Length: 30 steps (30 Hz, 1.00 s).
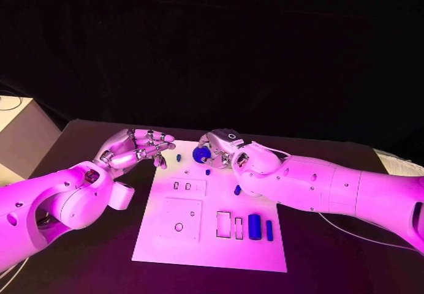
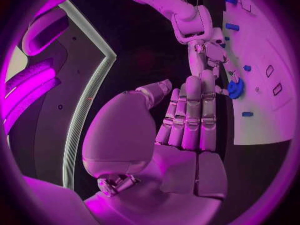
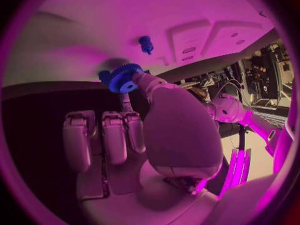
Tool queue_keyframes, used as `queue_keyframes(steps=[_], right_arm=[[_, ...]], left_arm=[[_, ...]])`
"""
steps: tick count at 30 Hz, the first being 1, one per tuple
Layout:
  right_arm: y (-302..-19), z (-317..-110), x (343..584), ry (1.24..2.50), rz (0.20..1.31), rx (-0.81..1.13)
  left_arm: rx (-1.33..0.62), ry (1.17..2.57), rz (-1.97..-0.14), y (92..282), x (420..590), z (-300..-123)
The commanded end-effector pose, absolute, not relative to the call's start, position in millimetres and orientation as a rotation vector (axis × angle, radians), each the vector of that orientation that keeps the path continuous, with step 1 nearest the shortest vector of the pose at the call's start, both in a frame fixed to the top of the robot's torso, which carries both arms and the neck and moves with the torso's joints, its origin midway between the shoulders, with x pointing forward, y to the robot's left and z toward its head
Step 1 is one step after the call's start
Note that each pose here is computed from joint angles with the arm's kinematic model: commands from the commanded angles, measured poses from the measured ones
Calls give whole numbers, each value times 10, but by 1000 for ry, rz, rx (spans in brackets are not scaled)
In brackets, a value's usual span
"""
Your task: Assemble the parts on the task board
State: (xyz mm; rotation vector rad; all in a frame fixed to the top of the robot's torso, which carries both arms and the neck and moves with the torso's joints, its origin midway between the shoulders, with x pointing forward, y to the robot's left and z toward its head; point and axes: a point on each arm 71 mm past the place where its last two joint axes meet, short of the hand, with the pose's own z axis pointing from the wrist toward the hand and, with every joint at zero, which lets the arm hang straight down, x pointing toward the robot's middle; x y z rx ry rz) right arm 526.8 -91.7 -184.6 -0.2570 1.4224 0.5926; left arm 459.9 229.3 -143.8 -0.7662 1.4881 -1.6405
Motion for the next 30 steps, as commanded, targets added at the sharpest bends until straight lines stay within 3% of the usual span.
queue_keyframes(steps=[1,30], right_arm=[[-893,-1883,5256,1451,579,-289],[-880,-1951,5337,1491,553,-281]], left_arm=[[-752,1494,-1659,2270,4595,-1422],[-752,1498,-1658,2268,4598,-1425]])
